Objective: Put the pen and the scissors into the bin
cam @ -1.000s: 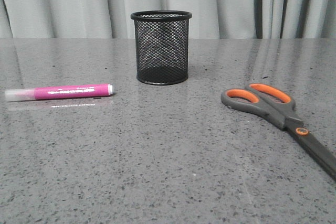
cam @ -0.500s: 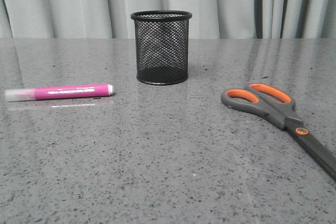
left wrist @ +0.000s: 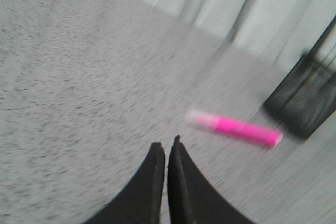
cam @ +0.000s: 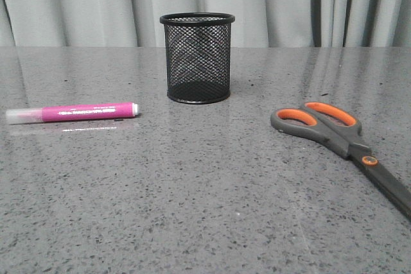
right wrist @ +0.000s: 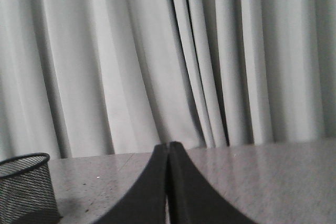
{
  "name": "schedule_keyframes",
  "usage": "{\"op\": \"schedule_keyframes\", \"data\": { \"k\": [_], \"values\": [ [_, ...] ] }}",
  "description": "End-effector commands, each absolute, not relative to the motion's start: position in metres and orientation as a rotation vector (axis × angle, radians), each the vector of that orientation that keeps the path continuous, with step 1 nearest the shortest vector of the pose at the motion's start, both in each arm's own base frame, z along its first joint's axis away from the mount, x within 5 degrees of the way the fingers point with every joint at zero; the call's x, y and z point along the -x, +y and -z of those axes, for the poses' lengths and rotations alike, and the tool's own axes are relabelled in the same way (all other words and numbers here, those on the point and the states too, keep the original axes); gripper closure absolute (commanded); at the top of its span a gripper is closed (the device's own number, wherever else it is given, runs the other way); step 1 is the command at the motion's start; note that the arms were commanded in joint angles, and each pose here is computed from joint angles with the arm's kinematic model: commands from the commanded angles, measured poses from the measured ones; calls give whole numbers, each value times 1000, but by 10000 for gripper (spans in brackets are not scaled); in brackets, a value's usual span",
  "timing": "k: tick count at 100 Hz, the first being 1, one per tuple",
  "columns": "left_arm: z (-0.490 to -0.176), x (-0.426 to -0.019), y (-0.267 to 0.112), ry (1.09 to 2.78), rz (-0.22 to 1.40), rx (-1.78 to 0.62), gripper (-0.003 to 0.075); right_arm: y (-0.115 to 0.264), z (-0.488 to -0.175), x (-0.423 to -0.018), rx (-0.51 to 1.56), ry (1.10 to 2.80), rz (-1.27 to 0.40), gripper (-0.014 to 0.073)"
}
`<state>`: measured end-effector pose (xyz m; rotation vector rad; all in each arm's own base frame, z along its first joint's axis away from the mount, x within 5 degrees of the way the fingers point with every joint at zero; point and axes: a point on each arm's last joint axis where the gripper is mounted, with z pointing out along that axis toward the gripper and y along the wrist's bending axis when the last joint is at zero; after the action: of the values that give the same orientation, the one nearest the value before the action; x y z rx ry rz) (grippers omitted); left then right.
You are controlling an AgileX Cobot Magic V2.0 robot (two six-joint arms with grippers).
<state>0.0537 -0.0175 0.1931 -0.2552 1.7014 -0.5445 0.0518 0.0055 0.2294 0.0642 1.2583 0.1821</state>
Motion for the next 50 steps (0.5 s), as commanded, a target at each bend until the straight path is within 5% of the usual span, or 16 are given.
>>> {"op": "schedule_keyframes", "data": {
  "k": [1, 16, 50],
  "values": [
    [-197, -54, -14, 1549, 739, 476, 740, 5, -229, -50, -177, 1224, -322, 668],
    [-202, -53, -16, 1426, 1089, 764, 740, 6, -234, -48, -199, 1172, -393, 668],
    [-207, -53, -13, 1346, 1172, 866, 737, 5, -258, -42, -274, 1142, -518, 667]
  ]
}}
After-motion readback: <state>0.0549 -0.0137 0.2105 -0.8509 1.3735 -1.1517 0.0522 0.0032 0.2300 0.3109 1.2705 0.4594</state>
